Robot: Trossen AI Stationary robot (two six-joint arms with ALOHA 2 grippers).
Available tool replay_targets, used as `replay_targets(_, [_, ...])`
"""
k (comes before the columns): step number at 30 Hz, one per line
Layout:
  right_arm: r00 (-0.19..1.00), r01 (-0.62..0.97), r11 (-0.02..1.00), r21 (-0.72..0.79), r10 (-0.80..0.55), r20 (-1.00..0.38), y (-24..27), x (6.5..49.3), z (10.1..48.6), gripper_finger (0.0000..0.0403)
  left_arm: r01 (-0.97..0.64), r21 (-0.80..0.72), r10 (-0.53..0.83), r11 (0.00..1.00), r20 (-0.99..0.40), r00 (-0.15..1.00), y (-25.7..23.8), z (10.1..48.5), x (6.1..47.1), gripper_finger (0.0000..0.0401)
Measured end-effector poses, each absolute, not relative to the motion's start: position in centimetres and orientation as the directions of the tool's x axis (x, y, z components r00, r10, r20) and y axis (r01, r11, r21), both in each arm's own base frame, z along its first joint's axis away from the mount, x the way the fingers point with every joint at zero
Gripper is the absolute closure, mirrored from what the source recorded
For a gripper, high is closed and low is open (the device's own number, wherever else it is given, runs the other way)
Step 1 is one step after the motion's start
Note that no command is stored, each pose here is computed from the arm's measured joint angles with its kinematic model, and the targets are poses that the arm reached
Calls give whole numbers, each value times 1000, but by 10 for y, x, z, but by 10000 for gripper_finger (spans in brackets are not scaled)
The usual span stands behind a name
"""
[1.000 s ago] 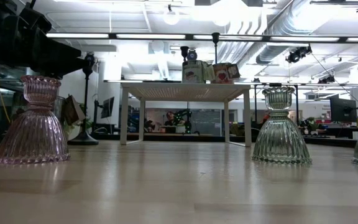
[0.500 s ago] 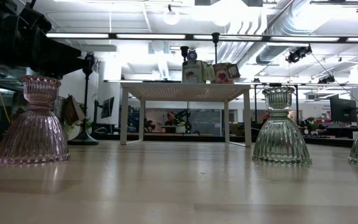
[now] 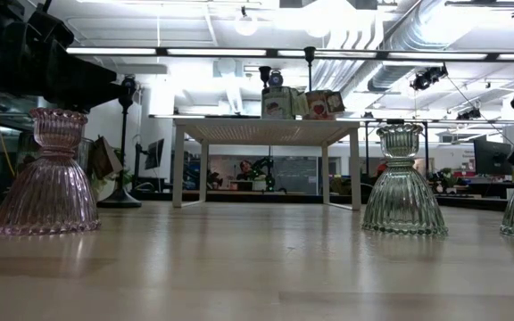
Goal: Pick & Place candle stick holders
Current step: Put the right transparent glass candle holder on the shelf
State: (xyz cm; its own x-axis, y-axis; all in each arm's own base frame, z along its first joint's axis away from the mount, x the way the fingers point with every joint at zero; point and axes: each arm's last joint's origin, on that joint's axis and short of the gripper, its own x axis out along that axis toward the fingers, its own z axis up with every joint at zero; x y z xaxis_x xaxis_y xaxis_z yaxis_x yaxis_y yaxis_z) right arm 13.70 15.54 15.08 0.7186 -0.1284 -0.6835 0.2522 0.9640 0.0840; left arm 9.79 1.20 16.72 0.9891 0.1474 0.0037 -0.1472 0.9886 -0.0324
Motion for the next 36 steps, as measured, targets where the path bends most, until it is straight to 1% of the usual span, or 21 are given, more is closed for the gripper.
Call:
replay_targets(3, [698, 219, 970, 102, -83, -712, 156, 136, 152, 133, -147, -32, 147, 989, 4, 989, 12, 167, 98, 136])
replay_targets(9, [679, 216, 964, 158, -32, -734, 151, 138, 159, 133, -147, -32, 148, 989, 4, 989, 12, 167, 98, 136])
replay_targets(23, [670, 165, 978, 130, -14, -742, 143, 143, 165, 133, -147, -32, 147, 989, 4, 989, 12, 167, 98, 136])
replay_targets(32, [672, 164, 979, 120, -22, -740, 142, 143, 165, 133, -147, -32, 147, 989, 4, 989, 12, 167, 98, 136])
replay_targets(36, [672, 164, 979, 120, -22, -740, 142, 143, 165, 155, -147, -32, 147, 989, 4, 989, 12, 167, 98, 136])
